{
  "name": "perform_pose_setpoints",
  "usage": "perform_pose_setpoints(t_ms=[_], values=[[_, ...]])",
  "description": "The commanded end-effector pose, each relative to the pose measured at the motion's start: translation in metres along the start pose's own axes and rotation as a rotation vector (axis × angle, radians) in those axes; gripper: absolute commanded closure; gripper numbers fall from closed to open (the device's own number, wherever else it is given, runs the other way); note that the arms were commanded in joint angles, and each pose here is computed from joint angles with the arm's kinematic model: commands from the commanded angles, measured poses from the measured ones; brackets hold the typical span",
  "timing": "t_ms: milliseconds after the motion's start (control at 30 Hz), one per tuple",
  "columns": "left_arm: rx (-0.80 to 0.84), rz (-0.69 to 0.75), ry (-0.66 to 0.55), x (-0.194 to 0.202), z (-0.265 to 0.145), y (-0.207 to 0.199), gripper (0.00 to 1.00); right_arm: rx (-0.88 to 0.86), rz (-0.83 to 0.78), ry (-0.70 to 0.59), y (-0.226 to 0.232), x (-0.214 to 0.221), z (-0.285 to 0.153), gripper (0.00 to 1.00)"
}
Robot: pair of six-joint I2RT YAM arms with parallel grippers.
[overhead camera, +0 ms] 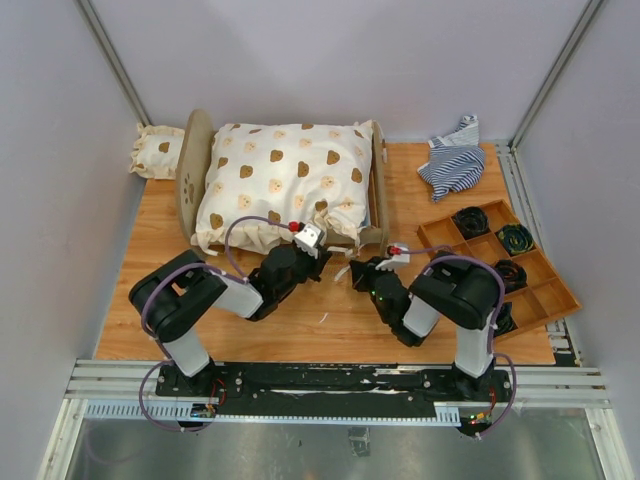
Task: Set up the pet bed
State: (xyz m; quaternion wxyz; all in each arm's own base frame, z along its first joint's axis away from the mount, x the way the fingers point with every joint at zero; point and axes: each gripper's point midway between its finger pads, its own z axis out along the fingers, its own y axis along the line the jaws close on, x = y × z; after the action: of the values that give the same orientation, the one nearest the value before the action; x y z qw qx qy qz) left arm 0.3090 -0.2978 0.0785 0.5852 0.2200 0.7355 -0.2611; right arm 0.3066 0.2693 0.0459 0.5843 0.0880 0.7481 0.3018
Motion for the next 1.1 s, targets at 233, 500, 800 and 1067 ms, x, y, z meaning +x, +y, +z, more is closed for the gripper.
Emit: perform_pose_setpoints(t_ms=[233, 500, 800, 1067], values=[[-0.370, -0.027, 0.101, -0.007, -0.021, 0.060, 1.00, 0.298, -0.181, -0.075, -0.095, -0.068, -0.046, 1.00], [-0.468, -0.341, 0.227, 0.026, -0.057, 0.094, 1.00, 0.328, -0.246, -0.118, -0.096, -0.121, -0.044, 1.00], [-0.584, -0.490, 0.340, 0.081, -0.080, 0.098, 1.00, 0.268, -0.290, -0.141, -0.082, -0.140, -0.036, 1.00], [-0.571, -0.537, 0.328, 0.082, -0.081, 0.095, 1.00, -0.006, -0.273, -0.088, -0.023, -0.139, -0.042, 1.00]])
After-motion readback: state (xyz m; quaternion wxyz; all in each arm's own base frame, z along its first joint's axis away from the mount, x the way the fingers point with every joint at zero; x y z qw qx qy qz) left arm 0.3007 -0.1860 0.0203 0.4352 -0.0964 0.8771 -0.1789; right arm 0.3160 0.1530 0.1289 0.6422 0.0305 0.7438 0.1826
